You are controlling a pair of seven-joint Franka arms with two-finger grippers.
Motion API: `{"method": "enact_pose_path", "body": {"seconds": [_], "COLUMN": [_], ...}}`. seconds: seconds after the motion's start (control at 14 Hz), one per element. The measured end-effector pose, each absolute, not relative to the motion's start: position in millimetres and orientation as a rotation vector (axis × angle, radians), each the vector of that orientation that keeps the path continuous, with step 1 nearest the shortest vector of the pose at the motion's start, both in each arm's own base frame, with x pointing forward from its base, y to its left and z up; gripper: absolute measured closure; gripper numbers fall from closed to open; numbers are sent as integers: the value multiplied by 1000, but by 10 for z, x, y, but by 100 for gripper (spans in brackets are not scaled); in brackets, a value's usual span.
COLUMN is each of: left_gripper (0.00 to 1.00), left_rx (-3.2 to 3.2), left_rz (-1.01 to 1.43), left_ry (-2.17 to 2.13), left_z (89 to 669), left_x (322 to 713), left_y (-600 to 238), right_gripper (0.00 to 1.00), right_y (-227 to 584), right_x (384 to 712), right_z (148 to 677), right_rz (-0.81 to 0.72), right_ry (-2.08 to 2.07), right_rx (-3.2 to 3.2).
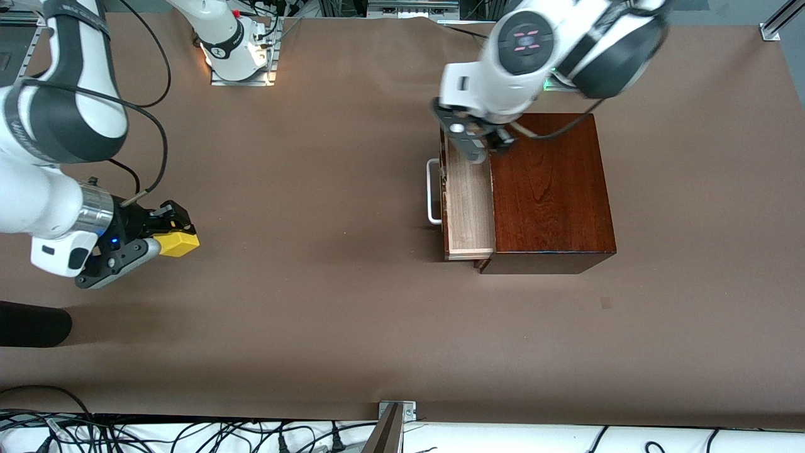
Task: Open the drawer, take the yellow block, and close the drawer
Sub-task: 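Push the drawer shut with the left gripper while the right gripper lowers the cube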
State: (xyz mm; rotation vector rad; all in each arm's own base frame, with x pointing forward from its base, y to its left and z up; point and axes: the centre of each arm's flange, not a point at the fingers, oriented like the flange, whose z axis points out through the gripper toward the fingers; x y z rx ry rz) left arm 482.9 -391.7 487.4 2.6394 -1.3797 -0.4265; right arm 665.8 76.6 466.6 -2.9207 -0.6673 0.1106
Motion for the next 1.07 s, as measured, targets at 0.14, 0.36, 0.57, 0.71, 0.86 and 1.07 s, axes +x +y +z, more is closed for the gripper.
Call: {"method": "enact_pose_path", "body": {"seconds": [0.14,0.36,0.57,0.71,0.86,1.07], "left_gripper": [0,0,0,0,0,0], "left_rx": [2573,2437,2287,2177,2108,2072], "left_rz": [-436,-303,-203,-206,-247,-295], "left_ry": [-1420,-1590,-1882,-2116,-2268,-2309], "left_z": [4639,4217,3840,3585,3333,3092], "left_x": [4894,4998,5046,5047,5032,5028], "left_y": [-4234,-4648,-4856,-4914,-4947,-4948], "right_gripper": [44,44,44,44,44,44], "right_y": [712,668,652,649,636,603], "right_x": [6449,6190,6029,5887,5699,5386], "right_z": [4372,3960,3532,3186,2842,2421], "right_rz": [145,182,178,154,133,124], "right_ry": [-526,-387,-279,-199,-131,-45], "right_rx": [-3040,-3110,-3126,-3135,-3141,-3146]}}
